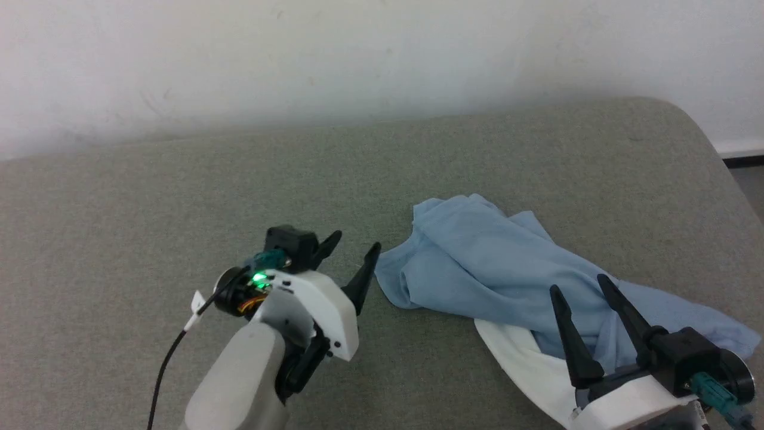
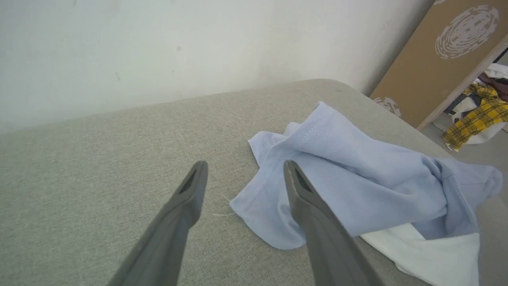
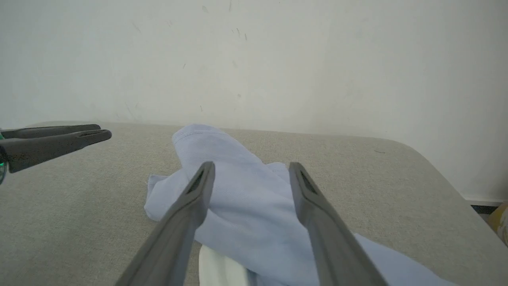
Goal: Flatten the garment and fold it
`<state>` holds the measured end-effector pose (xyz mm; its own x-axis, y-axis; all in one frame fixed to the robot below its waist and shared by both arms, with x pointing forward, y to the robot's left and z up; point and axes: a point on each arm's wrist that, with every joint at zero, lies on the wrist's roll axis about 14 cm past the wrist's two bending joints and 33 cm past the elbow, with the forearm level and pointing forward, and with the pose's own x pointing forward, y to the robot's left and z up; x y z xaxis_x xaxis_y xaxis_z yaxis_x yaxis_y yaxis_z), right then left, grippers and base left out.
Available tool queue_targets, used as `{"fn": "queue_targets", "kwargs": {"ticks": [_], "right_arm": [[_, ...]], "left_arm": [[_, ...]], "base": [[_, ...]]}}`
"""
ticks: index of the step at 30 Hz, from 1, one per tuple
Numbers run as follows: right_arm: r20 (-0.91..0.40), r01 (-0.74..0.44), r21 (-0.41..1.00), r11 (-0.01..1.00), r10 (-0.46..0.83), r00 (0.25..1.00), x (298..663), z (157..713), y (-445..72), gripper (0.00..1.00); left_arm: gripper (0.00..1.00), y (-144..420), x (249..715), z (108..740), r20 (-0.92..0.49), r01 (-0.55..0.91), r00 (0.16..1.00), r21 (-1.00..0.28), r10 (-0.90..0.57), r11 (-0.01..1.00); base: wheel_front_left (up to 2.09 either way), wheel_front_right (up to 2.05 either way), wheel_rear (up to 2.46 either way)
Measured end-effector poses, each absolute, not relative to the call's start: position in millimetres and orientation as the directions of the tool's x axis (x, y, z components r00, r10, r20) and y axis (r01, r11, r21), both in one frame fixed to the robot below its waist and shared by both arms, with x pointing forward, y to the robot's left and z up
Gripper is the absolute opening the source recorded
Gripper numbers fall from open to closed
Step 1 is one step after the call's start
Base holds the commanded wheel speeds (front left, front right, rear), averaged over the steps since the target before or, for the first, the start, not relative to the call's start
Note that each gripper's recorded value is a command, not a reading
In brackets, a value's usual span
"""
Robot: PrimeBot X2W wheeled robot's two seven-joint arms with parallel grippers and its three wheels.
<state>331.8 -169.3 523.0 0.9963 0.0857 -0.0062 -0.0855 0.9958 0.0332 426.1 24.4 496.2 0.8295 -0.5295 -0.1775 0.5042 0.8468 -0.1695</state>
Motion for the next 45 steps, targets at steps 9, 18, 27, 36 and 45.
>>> {"fn": "queue_targets", "kwargs": {"ticks": [9, 18, 27, 36, 45], "right_arm": [[-0.062, -0.022, 0.037, 0.999, 0.025, 0.998, 332.6, 505.6, -186.8, 1.0], [-0.091, 0.02, 0.05, 0.999, -0.015, 0.996, 331.8, 495.0, -197.9, 1.0], [-0.063, 0.009, 0.063, 0.998, -0.005, 0.998, 335.9, 501.0, -196.3, 1.0], [-0.034, -0.024, 0.068, 0.997, 0.026, 0.999, 338.6, 510.0, -188.8, 1.0], [-0.017, -0.11, 0.084, 0.99, 0.112, 0.994, 344.3, 515.2, -163.4, 1.0]], "left_arm": [[1.0, -33.0, 422.0, 427.0, -0.5, 0.648, 0.588, -0.177, -0.635, 0.74], [1.0, -47.5, 398.9, 384.6, -0.715, 0.784, 0.351, -0.129, -0.605, 0.607], [0.0, -32.8, 416.1, 409.3, -0.592, 0.79, 0.454, -0.079, -0.667, 0.608], [0.0, 48.8, 448.0, 464.6, -0.369, 0.583, 0.747, -0.039, -0.554, 0.812], [0.0, 205.0, 359.0, 414.9, -0.516, 0.032, 0.852, -0.106, -0.082, 0.994]], "base": [[0.0, 0.0, 0.0], [0.0, 0.0, 0.0], [0.0, 0.0, 0.0], [0.0, 0.0, 0.0], [0.0, 0.0, 0.0]]}}
